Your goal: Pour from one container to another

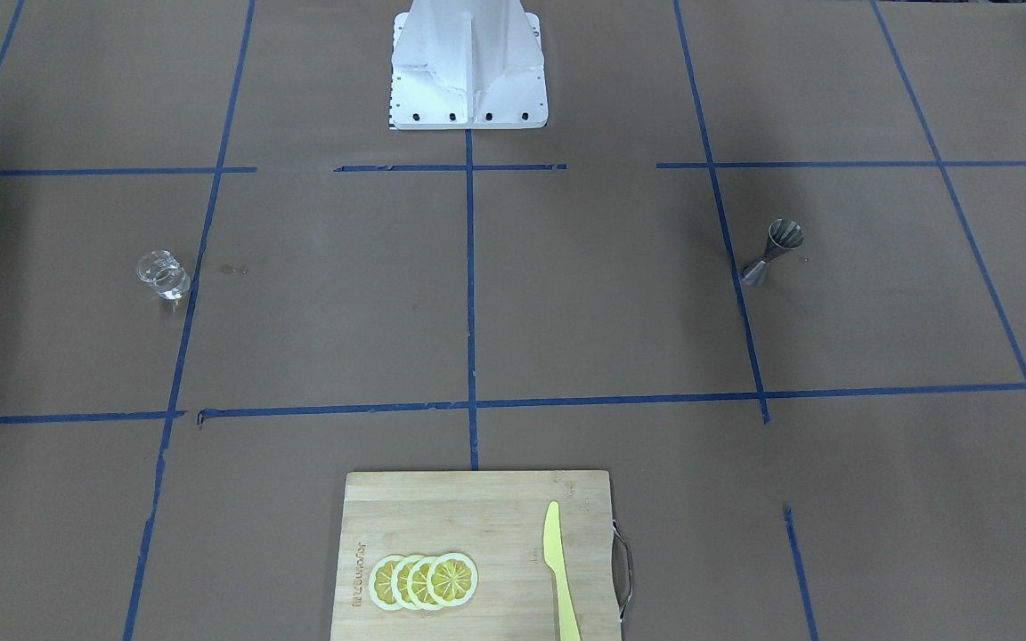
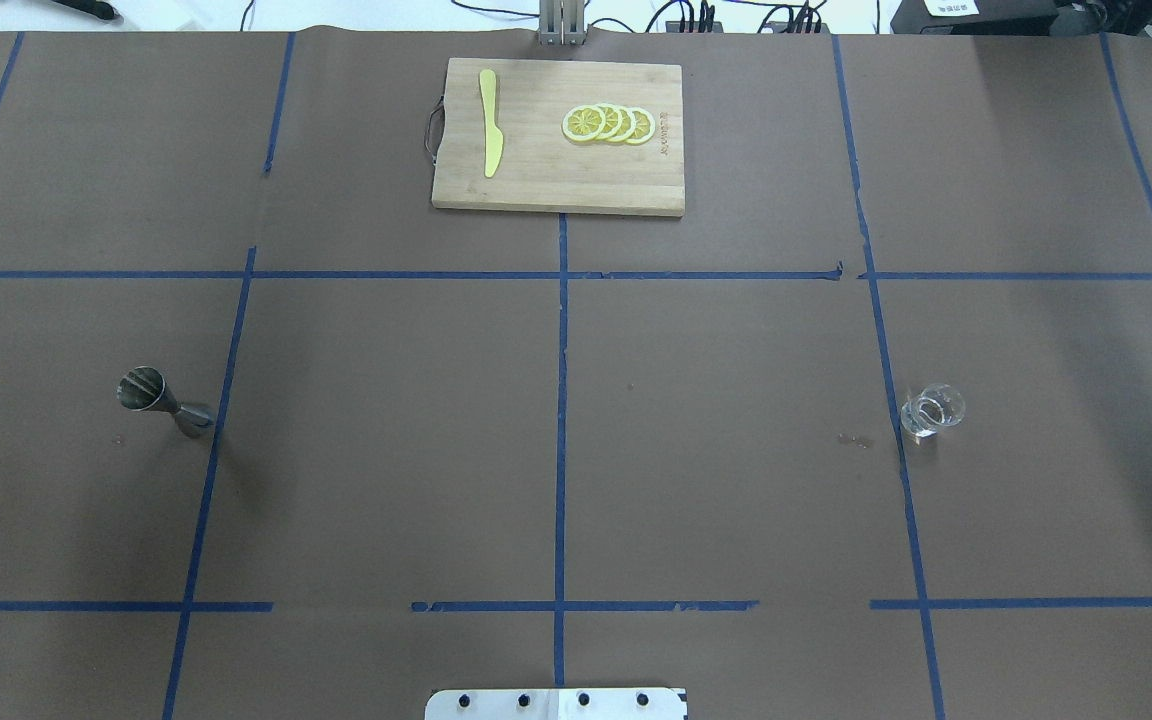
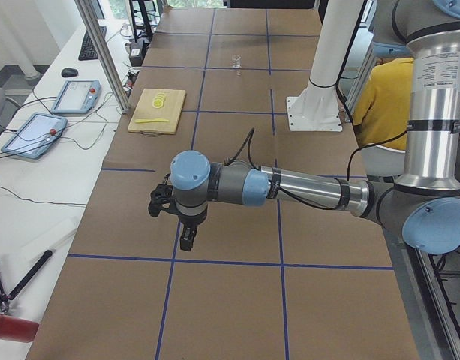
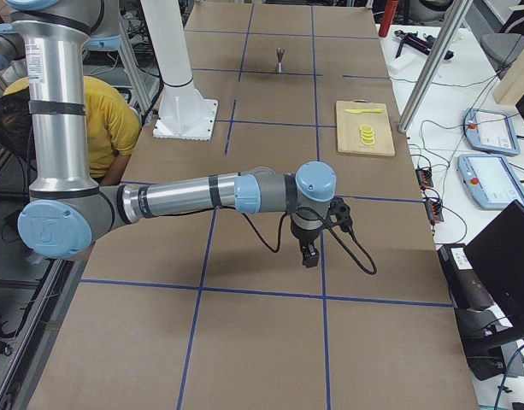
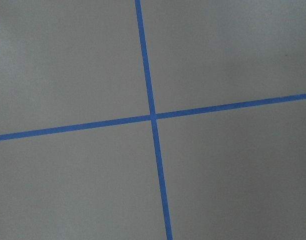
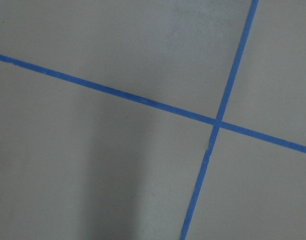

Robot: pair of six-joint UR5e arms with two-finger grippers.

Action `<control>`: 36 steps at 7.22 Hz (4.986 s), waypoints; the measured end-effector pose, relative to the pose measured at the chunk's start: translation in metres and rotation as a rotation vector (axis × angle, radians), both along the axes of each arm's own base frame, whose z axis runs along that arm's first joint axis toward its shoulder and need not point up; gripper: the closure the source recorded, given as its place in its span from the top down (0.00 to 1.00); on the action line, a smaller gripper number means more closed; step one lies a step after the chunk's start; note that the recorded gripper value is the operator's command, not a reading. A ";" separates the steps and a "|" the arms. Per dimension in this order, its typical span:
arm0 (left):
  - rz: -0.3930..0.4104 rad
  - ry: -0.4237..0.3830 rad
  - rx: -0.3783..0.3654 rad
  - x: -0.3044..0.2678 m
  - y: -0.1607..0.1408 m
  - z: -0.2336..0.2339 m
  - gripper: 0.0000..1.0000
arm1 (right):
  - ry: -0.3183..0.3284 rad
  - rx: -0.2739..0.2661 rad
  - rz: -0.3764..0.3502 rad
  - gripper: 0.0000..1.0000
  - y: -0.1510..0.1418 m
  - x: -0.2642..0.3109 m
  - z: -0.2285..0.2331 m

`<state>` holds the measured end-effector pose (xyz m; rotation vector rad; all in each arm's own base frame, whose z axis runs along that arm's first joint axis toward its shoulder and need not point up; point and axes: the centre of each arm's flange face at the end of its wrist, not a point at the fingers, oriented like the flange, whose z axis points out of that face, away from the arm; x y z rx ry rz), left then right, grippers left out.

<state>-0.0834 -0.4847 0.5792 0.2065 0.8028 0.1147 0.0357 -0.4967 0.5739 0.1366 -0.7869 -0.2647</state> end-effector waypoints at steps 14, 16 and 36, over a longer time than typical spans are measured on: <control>-0.139 0.428 0.856 0.240 0.061 -0.063 0.89 | -0.007 0.063 -0.053 1.00 0.002 -0.025 -0.030; -0.236 0.484 0.830 0.265 0.082 -0.057 0.92 | -0.006 0.065 -0.053 1.00 0.002 -0.025 -0.031; -0.607 0.293 0.875 0.426 0.214 -0.046 1.00 | -0.004 0.070 -0.054 1.00 0.009 -0.024 -0.033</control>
